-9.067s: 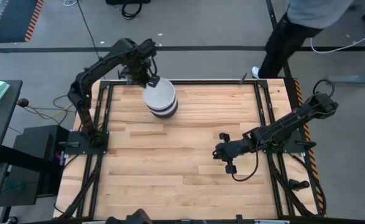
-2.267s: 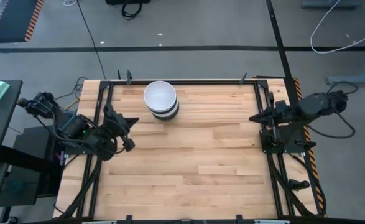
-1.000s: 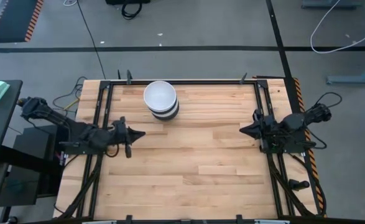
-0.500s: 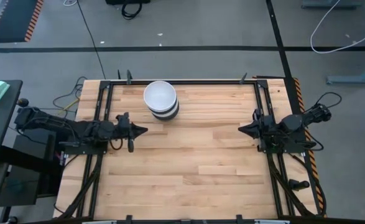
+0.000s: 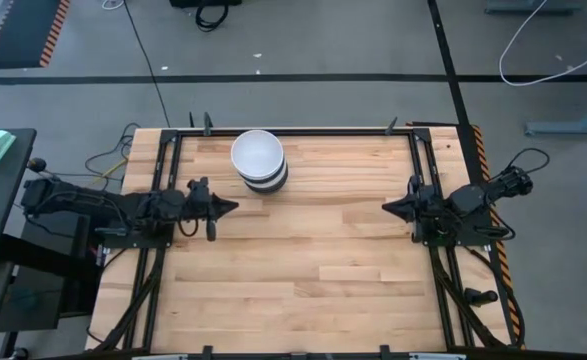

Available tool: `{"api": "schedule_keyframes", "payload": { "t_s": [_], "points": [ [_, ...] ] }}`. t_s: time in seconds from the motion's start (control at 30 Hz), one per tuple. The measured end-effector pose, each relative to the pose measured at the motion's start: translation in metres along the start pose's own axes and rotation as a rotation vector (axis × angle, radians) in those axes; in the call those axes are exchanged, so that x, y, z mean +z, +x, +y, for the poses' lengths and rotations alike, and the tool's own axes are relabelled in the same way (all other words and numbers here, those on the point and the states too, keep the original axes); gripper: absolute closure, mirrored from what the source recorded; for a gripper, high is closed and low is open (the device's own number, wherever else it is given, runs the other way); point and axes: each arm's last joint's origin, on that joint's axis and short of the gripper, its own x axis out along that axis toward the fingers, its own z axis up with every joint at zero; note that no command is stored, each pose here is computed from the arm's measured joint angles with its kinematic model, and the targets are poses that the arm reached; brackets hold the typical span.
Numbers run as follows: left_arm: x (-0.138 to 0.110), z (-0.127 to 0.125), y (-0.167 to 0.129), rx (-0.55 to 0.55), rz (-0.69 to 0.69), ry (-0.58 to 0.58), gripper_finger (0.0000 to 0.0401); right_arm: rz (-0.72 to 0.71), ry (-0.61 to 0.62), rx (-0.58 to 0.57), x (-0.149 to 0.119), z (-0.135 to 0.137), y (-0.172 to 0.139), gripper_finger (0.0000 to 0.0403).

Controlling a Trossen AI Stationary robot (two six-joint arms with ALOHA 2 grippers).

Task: Nest bowls inside each other
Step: Return to Home Position

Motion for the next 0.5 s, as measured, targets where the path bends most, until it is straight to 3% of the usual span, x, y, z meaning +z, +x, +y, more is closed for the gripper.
{"api": "schedule_keyframes", "payload": {
  "t_s": [0.23,0.4,0.5],
  "points": [
    [-0.003,0.001,0.004,-0.018,0.036,-0.008,0.0392,0.048,0.046,0.039,-0.03,0.002,0.012,0.0403],
    [-0.003,-0.001,0.011,-0.032,0.029,-0.013,0.0396,-0.083,-0.016,0.086,-0.008,0.007,0.01,0.0403],
    [-0.007,-0.002,0.015,-0.039,0.051,-0.026,0.0394,-0.061,-0.031,0.079,-0.01,0.006,0.011,0.0403]
  ]
}}
